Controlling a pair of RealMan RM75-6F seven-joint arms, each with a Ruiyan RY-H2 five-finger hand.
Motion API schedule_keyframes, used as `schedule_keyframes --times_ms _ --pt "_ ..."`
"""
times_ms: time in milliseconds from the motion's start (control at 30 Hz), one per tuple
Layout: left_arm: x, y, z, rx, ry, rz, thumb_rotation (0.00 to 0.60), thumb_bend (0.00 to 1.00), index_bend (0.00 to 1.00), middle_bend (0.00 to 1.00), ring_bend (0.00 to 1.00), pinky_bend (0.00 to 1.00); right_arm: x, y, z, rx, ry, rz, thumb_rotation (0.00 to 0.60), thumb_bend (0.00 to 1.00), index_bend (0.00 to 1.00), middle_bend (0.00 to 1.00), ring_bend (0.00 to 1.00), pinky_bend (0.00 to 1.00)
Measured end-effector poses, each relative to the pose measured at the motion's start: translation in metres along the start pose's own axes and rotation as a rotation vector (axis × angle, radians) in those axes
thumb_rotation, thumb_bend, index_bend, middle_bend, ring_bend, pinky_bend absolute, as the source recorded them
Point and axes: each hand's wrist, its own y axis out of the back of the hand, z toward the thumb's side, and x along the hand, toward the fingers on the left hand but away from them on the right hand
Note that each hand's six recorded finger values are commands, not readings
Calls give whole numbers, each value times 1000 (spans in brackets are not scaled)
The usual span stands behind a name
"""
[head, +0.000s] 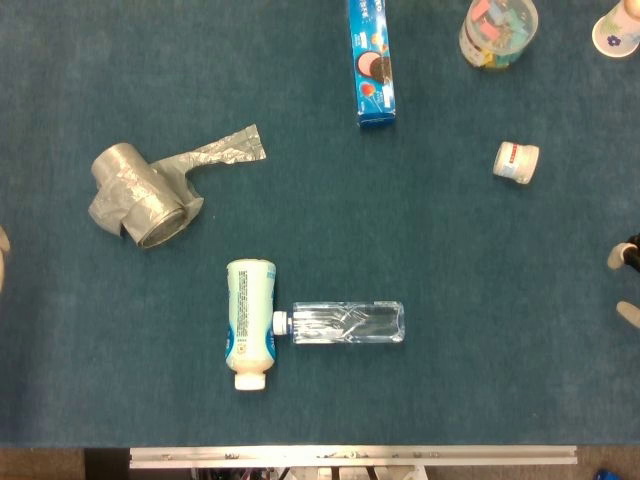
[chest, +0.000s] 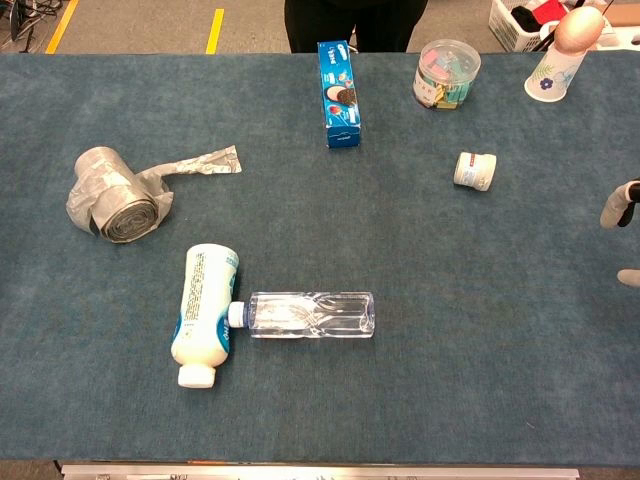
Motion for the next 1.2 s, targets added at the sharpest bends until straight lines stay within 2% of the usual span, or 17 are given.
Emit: schedule_keyframes --times_ms 100,167,600,767,1067,1200 --pt "-1 -1 6 -35 -28 -2 600 382 361 402 414 616 0 3 2 -9 12 -23 600 0 472 535 357 482" --pt "-2 -4 9 -59 -38 -16 600 383 336 361 421 626 1 4 3 -18 19 -40 600 0 457 541 364 486" --pt "12 -33 29 -39 -94 -182 600 383 338 289 390 626 3 8 3 -33 27 -74 600 0 444 542 365 487" --pt "24 -37 39 -81 -106 -228 600 383 302 253 382 626 2 6 3 -31 25 -69 600 0 444 542 365 488" --pt "38 -37 60 -60 -164 -230 600 383 241 446 441 644 2 6 3 -29 23 -67 600 0 444 542 365 488" --pt "44 -38 67 -29 -180 -233 600 383 232 589 517 694 2 6 2 -28 20 -63 600 0 444 542 365 488"
